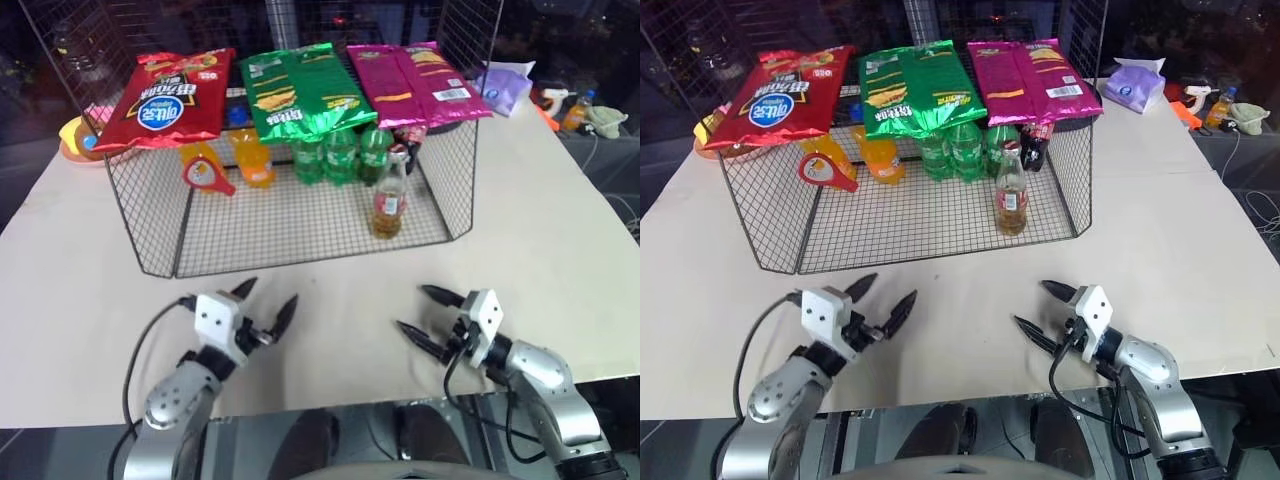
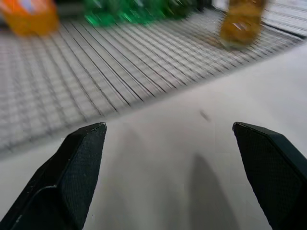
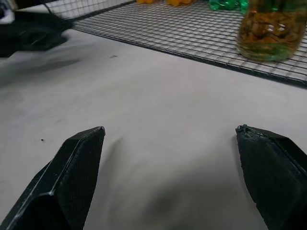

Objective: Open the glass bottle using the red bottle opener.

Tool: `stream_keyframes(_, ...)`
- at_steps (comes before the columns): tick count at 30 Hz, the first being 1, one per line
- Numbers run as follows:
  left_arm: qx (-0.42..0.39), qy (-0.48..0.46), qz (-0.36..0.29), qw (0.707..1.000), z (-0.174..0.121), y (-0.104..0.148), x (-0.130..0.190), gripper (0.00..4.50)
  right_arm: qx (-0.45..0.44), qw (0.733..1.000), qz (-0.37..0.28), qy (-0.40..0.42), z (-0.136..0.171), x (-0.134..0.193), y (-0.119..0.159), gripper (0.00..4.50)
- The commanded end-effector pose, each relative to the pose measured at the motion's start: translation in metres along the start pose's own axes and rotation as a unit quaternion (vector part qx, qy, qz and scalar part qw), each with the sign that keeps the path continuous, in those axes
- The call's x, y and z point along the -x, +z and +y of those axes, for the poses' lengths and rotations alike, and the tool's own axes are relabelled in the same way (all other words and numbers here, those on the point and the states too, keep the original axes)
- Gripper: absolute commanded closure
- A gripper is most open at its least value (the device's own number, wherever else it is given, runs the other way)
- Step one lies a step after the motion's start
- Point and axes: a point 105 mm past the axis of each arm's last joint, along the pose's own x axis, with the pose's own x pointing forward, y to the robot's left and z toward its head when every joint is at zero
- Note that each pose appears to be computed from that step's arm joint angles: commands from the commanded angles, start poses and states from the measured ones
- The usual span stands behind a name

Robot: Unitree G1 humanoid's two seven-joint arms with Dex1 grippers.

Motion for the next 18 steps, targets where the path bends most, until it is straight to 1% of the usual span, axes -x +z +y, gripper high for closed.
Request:
stream_keyframes(1,-0.042,0.080,-0.045,0.995,0.042,0.033,-0.011,0.10,0.025,0.997,-0.071,0.036,0.007,-0.010,0.032,0.09)
stream_keyframes(3,-0.058,0.103,-0.042,0.992,0.058,0.043,-0.018,0.10,0.034,0.993,-0.102,0.050,0.009,-0.014,0.045,0.09)
stream_keyframes(7,-0.069,0.142,-0.061,0.986,0.081,0.060,-0.029,0.10,0.035,0.981,-0.173,0.079,0.014,-0.018,0.073,0.09)
stream_keyframes(11,-0.083,0.166,-0.079,0.980,0.096,0.071,-0.038,0.10,0.050,0.974,-0.202,0.088,0.016,-0.023,0.090,0.09)
stream_keyframes(14,-0.085,0.174,-0.087,0.977,0.102,0.079,-0.050,0.10,0.060,0.968,-0.229,0.085,0.016,-0.027,0.104,0.09)
stream_keyframes(18,-0.102,0.167,-0.095,0.976,0.101,0.087,-0.065,0.10,0.084,0.956,-0.272,0.075,0.014,-0.027,0.120,0.09)
